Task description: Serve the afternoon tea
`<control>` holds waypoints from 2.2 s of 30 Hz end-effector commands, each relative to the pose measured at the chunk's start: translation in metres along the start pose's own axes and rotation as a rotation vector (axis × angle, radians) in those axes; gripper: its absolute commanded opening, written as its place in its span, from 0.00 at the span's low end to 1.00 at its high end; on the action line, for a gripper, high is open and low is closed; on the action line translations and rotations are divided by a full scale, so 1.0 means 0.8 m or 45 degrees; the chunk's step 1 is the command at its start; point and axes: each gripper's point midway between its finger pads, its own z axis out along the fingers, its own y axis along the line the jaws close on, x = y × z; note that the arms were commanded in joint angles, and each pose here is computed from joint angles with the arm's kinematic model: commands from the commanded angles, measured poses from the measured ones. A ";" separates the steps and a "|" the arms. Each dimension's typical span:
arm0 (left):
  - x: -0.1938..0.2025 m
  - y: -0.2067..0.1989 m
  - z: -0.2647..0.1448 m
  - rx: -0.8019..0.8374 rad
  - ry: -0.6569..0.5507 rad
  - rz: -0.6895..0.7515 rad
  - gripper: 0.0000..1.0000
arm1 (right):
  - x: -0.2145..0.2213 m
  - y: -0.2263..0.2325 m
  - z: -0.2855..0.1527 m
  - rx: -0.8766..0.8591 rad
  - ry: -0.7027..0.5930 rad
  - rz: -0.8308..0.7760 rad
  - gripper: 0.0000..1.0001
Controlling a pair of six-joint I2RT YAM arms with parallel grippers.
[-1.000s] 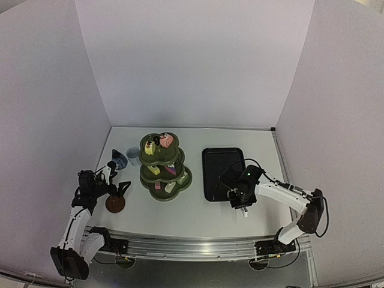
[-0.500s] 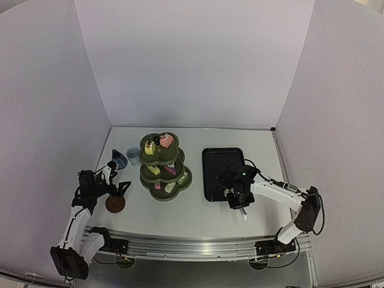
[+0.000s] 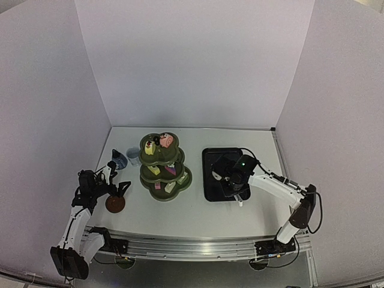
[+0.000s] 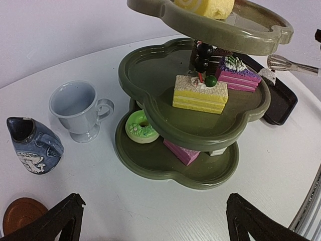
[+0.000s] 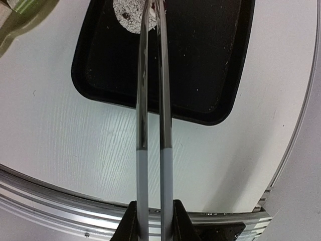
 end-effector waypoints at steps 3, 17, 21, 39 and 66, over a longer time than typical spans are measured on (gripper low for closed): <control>-0.008 0.003 -0.001 -0.021 -0.028 0.049 1.00 | 0.004 -0.050 -0.053 0.216 0.008 -0.170 0.00; -0.016 0.003 -0.006 -0.033 -0.035 0.055 1.00 | -0.101 -0.006 -0.209 0.491 -0.700 -0.604 0.00; -0.022 0.002 -0.010 -0.040 -0.051 0.044 1.00 | -0.099 0.050 -0.221 0.349 -0.796 -0.780 0.00; -0.023 0.002 -0.009 -0.037 -0.049 0.034 1.00 | -0.114 0.131 -0.197 0.354 -0.820 -1.049 0.00; -0.016 -0.001 -0.010 -0.032 -0.044 0.039 1.00 | -0.157 0.148 -0.194 0.493 -0.904 -1.011 0.00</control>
